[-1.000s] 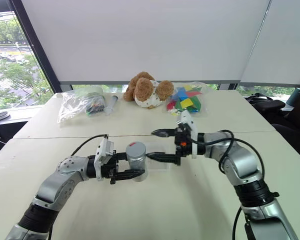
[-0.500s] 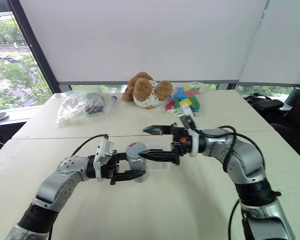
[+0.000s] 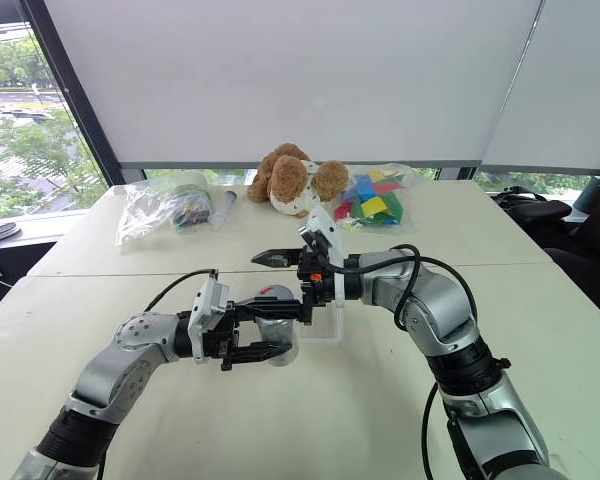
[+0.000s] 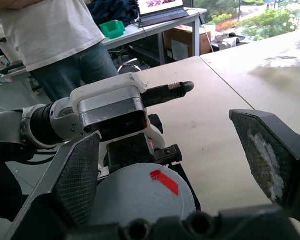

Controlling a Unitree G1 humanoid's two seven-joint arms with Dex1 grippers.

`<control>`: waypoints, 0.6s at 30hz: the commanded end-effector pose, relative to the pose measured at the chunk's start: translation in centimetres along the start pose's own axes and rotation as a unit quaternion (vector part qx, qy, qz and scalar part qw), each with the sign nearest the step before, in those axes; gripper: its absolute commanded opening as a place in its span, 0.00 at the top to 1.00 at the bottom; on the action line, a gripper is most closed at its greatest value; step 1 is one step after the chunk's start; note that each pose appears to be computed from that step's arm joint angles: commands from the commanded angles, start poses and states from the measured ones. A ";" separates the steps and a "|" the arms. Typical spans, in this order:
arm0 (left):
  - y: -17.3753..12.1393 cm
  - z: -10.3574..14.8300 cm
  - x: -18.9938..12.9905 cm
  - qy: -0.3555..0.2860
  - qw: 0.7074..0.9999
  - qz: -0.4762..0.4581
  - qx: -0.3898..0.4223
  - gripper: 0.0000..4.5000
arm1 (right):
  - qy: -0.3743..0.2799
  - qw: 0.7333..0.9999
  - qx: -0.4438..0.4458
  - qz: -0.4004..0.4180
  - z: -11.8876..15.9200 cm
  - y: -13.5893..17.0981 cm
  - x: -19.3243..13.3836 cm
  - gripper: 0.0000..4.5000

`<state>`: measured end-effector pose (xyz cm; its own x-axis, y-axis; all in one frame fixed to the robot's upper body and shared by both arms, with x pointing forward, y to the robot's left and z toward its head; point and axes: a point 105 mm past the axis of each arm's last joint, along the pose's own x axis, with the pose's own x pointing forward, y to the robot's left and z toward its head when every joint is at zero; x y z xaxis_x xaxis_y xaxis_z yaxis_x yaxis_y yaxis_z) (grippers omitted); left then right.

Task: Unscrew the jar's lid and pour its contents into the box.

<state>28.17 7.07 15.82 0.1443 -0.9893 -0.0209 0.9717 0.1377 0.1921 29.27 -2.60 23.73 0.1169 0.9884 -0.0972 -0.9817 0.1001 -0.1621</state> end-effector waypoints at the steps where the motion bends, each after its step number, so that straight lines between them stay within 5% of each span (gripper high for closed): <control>1: -0.1 1.2 0.0 -0.015 1.000 -0.002 0.026 0.51 | 0.011 1.000 -0.008 0.007 0.0 0.3 -0.5 0.01; 6: 0.1 1.1 -0.2 -0.014 1.000 0.003 0.027 0.51 | 0.026 0.998 0.018 0.045 0.0 2.3 -0.9 0.01; 18: -0.1 1.0 0.0 -0.014 1.000 -0.003 0.025 0.51 | 0.012 1.000 0.005 0.000 0.1 0.7 -0.6 0.01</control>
<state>28.18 7.11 15.74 0.1478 -0.9888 -0.0230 0.9707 0.1406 0.1949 28.58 -3.20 22.45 0.1196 0.9804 -0.1566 -0.9890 0.1039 -0.1048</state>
